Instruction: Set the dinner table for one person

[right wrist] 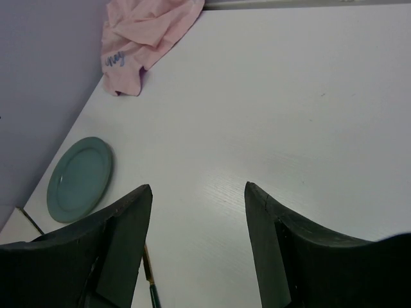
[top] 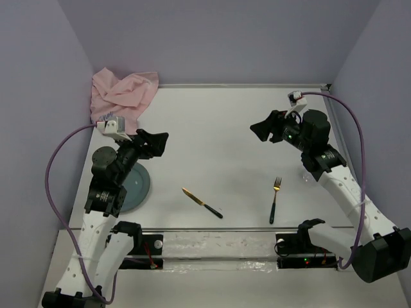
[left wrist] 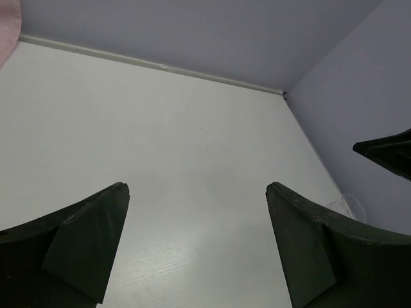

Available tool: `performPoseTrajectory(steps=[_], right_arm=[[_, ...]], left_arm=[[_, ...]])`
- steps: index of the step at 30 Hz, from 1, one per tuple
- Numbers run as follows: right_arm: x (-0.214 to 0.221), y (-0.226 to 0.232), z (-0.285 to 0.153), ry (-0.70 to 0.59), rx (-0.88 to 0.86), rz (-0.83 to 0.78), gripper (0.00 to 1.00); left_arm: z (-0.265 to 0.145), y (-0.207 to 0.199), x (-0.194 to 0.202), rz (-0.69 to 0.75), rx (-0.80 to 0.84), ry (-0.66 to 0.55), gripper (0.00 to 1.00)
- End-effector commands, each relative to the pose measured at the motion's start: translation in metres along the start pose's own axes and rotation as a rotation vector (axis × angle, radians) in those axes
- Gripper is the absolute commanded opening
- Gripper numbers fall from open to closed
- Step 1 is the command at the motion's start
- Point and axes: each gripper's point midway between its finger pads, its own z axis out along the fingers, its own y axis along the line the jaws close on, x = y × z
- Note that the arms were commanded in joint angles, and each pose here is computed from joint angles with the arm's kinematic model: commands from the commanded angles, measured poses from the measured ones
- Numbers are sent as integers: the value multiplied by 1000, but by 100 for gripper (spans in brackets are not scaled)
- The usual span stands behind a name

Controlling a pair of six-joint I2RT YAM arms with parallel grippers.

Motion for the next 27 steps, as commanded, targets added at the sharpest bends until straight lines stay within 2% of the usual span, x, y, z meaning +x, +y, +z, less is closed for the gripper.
performPoseTrajectory(steps=[1,7,10,11,13,16,17,18,22,25,26,27], right_arm=[[-10,5,-5,-46,-7,-34,65],[-10,3,-5,-47,1,-36,66],[-9,1,-5,-50,12,-39,66],[-8,0,-4,-48,14,-39,66],[-8,-1,-4,-46,15,-40,66],[-6,-1,-3,-40,14,-40,66],[-5,-2,-3,-36,14,-39,66],[-5,-2,-3,-35,15,-38,66],[-5,0,-4,-37,7,-38,66],[-2,0,-1,-23,-2,-32,66],[0,0,-1,-19,-2,-29,66],[0,-1,0,-17,-1,-29,66]], left_arm=[[3,-2,-20,21,-16,-51,99],[16,6,-53,15,-105,-118,99],[34,24,-63,-3,-219,-109,99],[44,47,-61,-1,-318,-103,99],[53,61,-65,-1,-384,-104,99],[74,114,-55,-10,-563,-79,99],[75,131,-62,-29,-602,-93,99],[82,137,-51,-32,-606,-59,99],[89,209,-49,-74,-755,-41,97],[101,263,-31,-76,-870,30,96],[99,276,-19,-80,-902,64,96],[104,283,-23,-77,-910,67,96]])
